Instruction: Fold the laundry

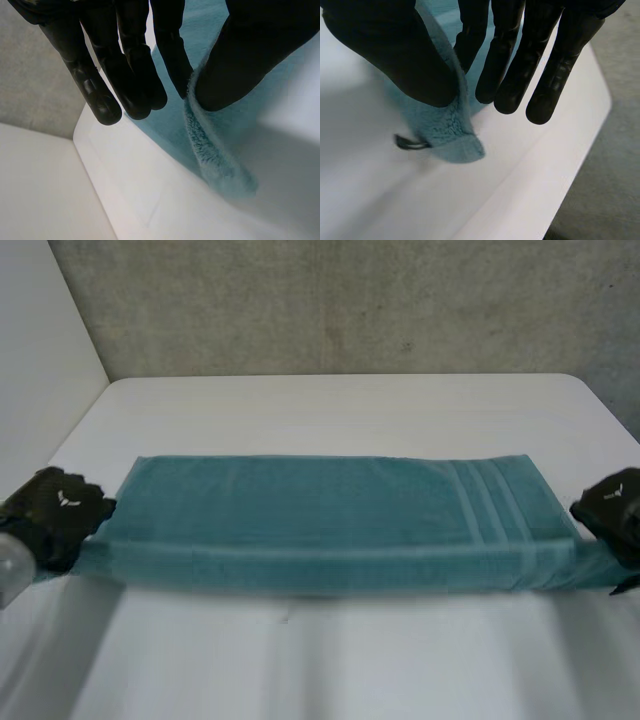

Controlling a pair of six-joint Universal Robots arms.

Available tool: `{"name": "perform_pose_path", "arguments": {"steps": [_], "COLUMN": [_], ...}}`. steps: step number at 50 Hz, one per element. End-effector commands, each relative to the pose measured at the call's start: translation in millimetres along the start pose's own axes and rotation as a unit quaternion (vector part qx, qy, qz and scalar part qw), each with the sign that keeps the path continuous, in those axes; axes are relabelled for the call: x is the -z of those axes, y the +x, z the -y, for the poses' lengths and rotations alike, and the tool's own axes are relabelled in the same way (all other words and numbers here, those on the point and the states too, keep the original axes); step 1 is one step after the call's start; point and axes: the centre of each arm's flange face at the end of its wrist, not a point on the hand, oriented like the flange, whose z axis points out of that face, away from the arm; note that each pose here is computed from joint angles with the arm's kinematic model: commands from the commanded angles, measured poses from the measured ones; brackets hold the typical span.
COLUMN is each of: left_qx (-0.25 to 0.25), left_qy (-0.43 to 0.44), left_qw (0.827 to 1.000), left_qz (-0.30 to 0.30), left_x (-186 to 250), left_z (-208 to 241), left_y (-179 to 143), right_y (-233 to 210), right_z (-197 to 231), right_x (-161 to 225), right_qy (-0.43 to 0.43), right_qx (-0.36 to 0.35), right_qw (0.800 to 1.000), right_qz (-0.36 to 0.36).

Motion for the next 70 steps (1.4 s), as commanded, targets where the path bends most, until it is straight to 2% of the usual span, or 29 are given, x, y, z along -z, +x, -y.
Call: {"name": "perform_pose_path", "arguments": {"steps": [1,4,11,20,26,29,35,39,43,45,46,47,49,50,54,58,62,70], "left_qx": [-0.025,-0.031,-0.037,-0.048,-0.061,-0.06,-0.055,-0.029,0.031,0.086,0.086,0.148,0.192,0.232,0.314,0.348,0.349,0.348], "left_qy": [0.055,0.06,0.086,0.144,0.182,0.183,0.193,0.2,0.212,0.219,0.219,0.222,0.217,0.209,0.174,0.144,0.136,0.144], "left_qw": [0.998,0.996,0.992,0.981,0.972,0.972,0.969,0.968,0.967,0.964,0.964,0.959,0.954,0.948,0.933,0.926,0.927,0.926], "left_qz": [0.035,0.056,0.089,0.123,0.138,0.133,0.143,0.147,0.14,0.12,0.12,0.097,0.079,0.063,0.022,0.0,-0.005,0.006], "left_x": [-81,-106,-171,-209,-211,-203,-170,-137,-102,-85,-85,-69,-60,-52,-42,-40,-44,-48], "left_z": [8,10,15,20,27,31,52,63,68,69,69,71,70,69,62,54,48,44], "left_y": [3,-1,-5,4,12,16,4,-6,-13,-10,-10,-8,-6,-4,7,19,26,28], "right_y": [-1,2,14,-5,-14,-7,28,29,36,40,40,39,30,27,25,13,6,8], "right_z": [14,39,60,74,77,82,101,106,87,69,69,63,41,36,14,-9,-19,-33], "right_x": [-57,-79,-132,-168,-168,-159,-95,-59,-34,-28,-28,-27,-26,-26,-34,-65,-88,-108], "right_qy": [0.05,0.087,0.127,0.147,0.134,0.149,0.204,0.239,0.234,0.206,0.206,0.195,0.143,0.132,0.094,0.079,0.099,0.103], "right_qx": [-0.057,-0.052,-0.05,-0.048,-0.061,-0.103,-0.196,-0.199,-0.199,-0.206,-0.206,-0.209,-0.227,-0.23,-0.252,-0.265,-0.26,-0.256], "right_qw": [0.996,0.992,0.977,0.97,0.969,0.963,0.938,0.936,0.943,0.951,0.951,0.953,0.962,0.964,0.963,0.961,0.96,0.961], "right_qz": [-0.037,-0.075,-0.166,-0.187,-0.199,-0.199,-0.199,-0.161,-0.131,-0.107,-0.107,-0.096,-0.043,-0.031,-0.004,0.014,0.007,-0.012]}}
